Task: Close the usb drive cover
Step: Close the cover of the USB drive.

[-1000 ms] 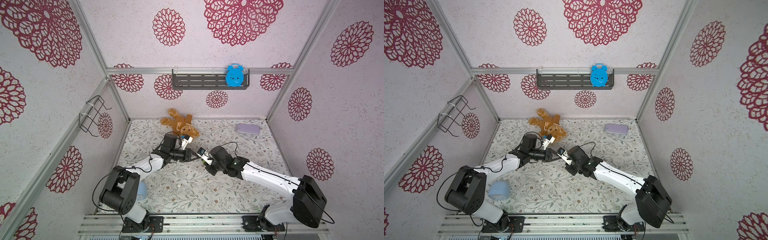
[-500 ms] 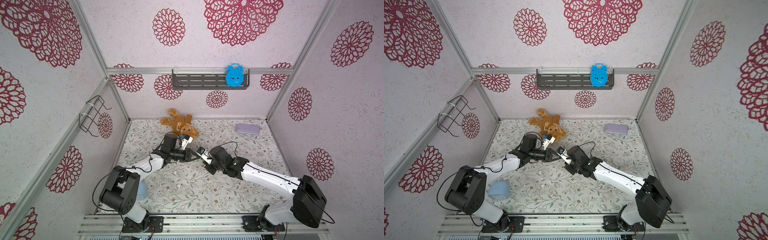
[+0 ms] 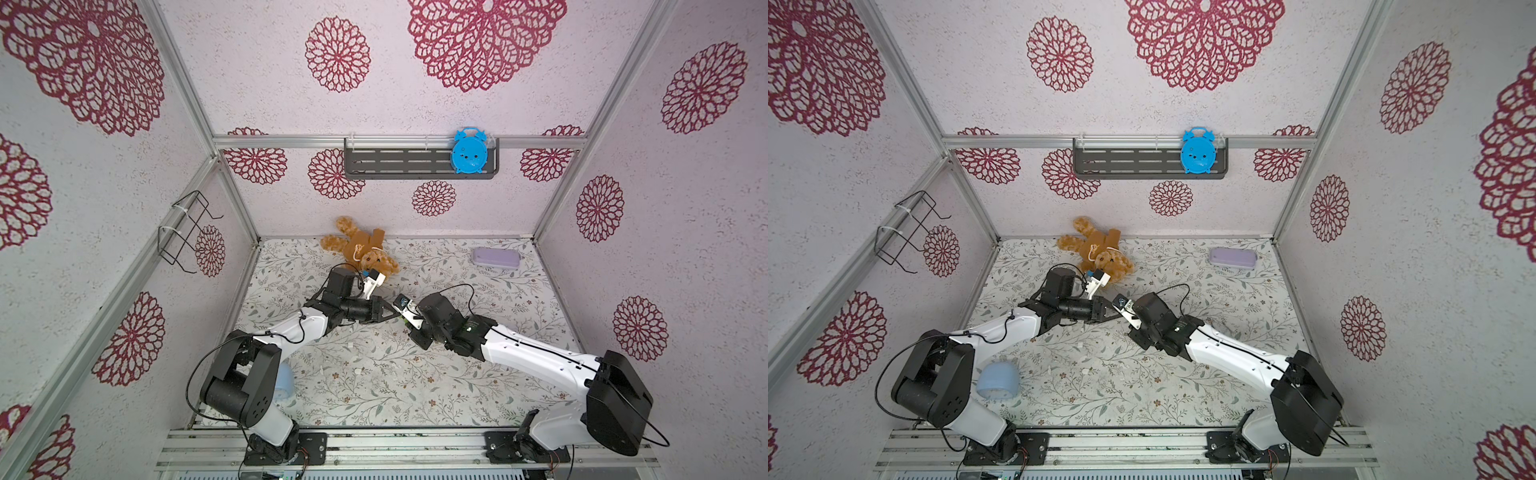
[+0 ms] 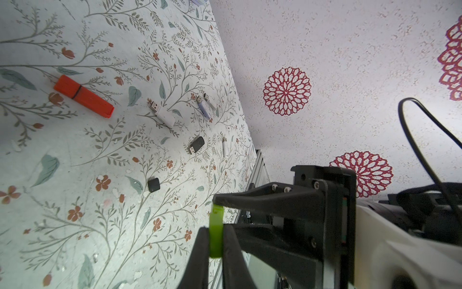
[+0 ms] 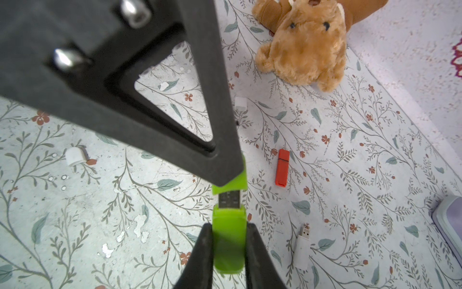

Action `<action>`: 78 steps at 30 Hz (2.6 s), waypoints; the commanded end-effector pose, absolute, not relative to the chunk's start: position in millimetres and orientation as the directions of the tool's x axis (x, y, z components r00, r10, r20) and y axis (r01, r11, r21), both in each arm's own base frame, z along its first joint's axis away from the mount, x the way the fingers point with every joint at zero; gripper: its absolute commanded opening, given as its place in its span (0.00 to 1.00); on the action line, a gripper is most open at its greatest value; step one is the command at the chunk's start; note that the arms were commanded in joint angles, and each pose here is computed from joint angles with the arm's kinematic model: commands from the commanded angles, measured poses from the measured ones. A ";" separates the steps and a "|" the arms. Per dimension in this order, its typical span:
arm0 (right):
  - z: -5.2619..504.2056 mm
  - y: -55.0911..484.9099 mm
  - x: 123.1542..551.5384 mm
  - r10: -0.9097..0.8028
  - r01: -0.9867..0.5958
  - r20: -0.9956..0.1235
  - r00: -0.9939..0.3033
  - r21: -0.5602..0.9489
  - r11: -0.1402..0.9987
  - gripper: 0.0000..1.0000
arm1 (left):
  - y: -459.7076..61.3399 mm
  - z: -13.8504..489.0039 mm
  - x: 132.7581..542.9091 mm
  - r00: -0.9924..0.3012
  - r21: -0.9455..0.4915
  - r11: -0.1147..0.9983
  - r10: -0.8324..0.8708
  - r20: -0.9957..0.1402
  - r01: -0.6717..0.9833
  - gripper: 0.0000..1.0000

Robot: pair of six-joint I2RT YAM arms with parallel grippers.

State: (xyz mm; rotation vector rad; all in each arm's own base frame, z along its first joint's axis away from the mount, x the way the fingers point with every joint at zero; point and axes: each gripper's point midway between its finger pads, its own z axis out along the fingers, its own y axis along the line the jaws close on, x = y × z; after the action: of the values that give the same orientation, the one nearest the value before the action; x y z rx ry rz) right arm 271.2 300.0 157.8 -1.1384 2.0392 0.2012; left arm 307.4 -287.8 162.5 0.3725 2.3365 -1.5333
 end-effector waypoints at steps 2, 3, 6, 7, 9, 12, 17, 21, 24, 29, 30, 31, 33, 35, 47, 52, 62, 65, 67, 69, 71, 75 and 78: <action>198.7 313.0 273.8 -0.561 -0.766 -0.796 -0.226 -0.210 0.607 0.22 | -293.5 165.1 309.7 -0.910 -0.837 0.377 0.047 -0.412 0.398 0.10; 199.6 311.9 274.6 -0.561 -0.761 -0.797 -0.223 -0.217 0.611 0.22 | -293.7 165.0 308.9 -0.910 -0.837 0.375 0.050 -0.411 0.398 0.10; 205.4 310.1 276.8 -0.552 -0.748 -0.807 -0.209 -0.231 0.622 0.22 | -294.8 163.8 306.8 -0.915 -0.843 0.368 0.059 -0.400 0.392 0.10; 207.2 311.0 276.7 -0.547 -0.750 -0.812 -0.203 -0.230 0.621 0.22 | -295.4 163.6 306.2 -0.916 -0.846 0.363 0.063 -0.396 0.391 0.10; 209.1 312.5 277.5 -0.541 -0.749 -0.818 -0.198 -0.230 0.622 0.22 | -296.0 163.0 305.4 -0.917 -0.846 0.364 0.066 -0.393 0.389 0.10; 212.1 313.5 279.4 -0.539 -0.744 -0.821 -0.187 -0.240 0.624 0.21 | -296.8 163.0 304.5 -0.918 -0.847 0.363 0.074 -0.389 0.388 0.10; 219.2 314.5 281.0 -0.541 -0.738 -0.826 -0.161 -0.263 0.621 0.21 | -299.1 159.2 300.8 -0.923 -0.849 0.365 0.103 -0.371 0.382 0.11; 225.7 315.9 279.8 -0.538 -0.745 -0.831 -0.139 -0.270 0.610 0.21 | -299.6 157.8 301.2 -0.922 -0.844 0.373 0.106 -0.373 0.384 0.11; 228.8 317.7 277.8 -0.533 -0.754 -0.837 -0.125 -0.269 0.599 0.21 | -300.8 157.6 300.2 -0.921 -0.844 0.373 0.109 -0.373 0.386 0.11; 233.4 321.5 277.8 -0.540 -0.765 -0.834 -0.112 -0.275 0.583 0.21 | -301.8 157.6 299.1 -0.920 -0.843 0.370 0.116 -0.375 0.390 0.11; 234.2 322.4 278.4 -0.541 -0.764 -0.834 -0.110 -0.277 0.582 0.21 | -302.6 159.5 299.0 -0.917 -0.842 0.366 0.117 -0.381 0.397 0.11; 233.7 323.1 279.0 -0.544 -0.765 -0.832 -0.108 -0.280 0.580 0.21 | -303.5 160.3 298.1 -0.916 -0.843 0.362 0.121 -0.382 0.399 0.10; 232.5 323.9 280.4 -0.552 -0.764 -0.827 -0.106 -0.287 0.577 0.21 | -303.9 161.1 297.4 -0.916 -0.844 0.358 0.125 -0.381 0.400 0.10; 234.5 323.9 281.8 -0.552 -0.759 -0.828 -0.098 -0.296 0.579 0.21 | -303.8 162.3 297.5 -0.915 -0.843 0.357 0.124 -0.384 0.402 0.11; 235.0 316.8 285.5 -0.571 -0.731 -0.817 -0.083 -0.340 0.592 0.19 | -303.3 163.1 302.2 -0.929 -0.848 0.383 0.101 -0.357 0.368 0.11; 240.3 322.3 285.4 -0.547 -0.738 -0.834 -0.072 -0.324 0.592 0.19 | -304.5 163.6 304.1 -0.931 -0.851 0.382 0.095 -0.352 0.361 0.11; 261.8 330.0 282.0 -0.475 -0.755 -0.878 -0.050 -0.279 0.594 0.20 | -306.0 162.0 294.6 -0.913 -0.827 0.388 0.153 -0.379 0.408 0.12; 260.3 329.3 284.2 -0.491 -0.751 -0.869 -0.064 -0.282 0.597 0.19 | -304.6 163.0 291.2 -0.904 -0.816 0.389 0.171 -0.393 0.428 0.13; 263.6 331.0 284.0 -0.478 -0.753 -0.875 -0.070 -0.268 0.601 0.19 | -305.8 162.6 290.9 -0.903 -0.818 0.383 0.176 -0.392 0.429 0.13; 269.0 332.6 284.3 -0.459 -0.754 -0.886 -0.066 -0.257 0.605 0.20 | -308.0 164.5 290.8 -0.904 -0.828 0.363 0.173 -0.391 0.428 0.13; 272.4 331.4 286.5 -0.443 -0.741 -0.894 -0.063 -0.256 0.621 0.20 | -308.7 164.6 291.0 -0.905 -0.831 0.359 0.168 -0.391 0.425 0.13; 276.5 332.6 285.2 -0.422 -0.746 -0.906 -0.046 -0.250 0.617 0.20 | -311.0 165.9 293.2 -0.918 -0.852 0.343 0.148 -0.368 0.396 0.13; 281.1 333.7 283.4 -0.390 -0.750 -0.920 -0.041 -0.229 0.621 0.19 | -310.9 163.2 293.9 -0.926 -0.854 0.356 0.143 -0.350 0.378 0.13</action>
State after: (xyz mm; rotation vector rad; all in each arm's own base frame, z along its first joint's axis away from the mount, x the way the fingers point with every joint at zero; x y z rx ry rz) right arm 278.0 297.4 177.6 -1.1315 1.9560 0.1481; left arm 313.6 -296.8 179.6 0.4461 2.3288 -1.5353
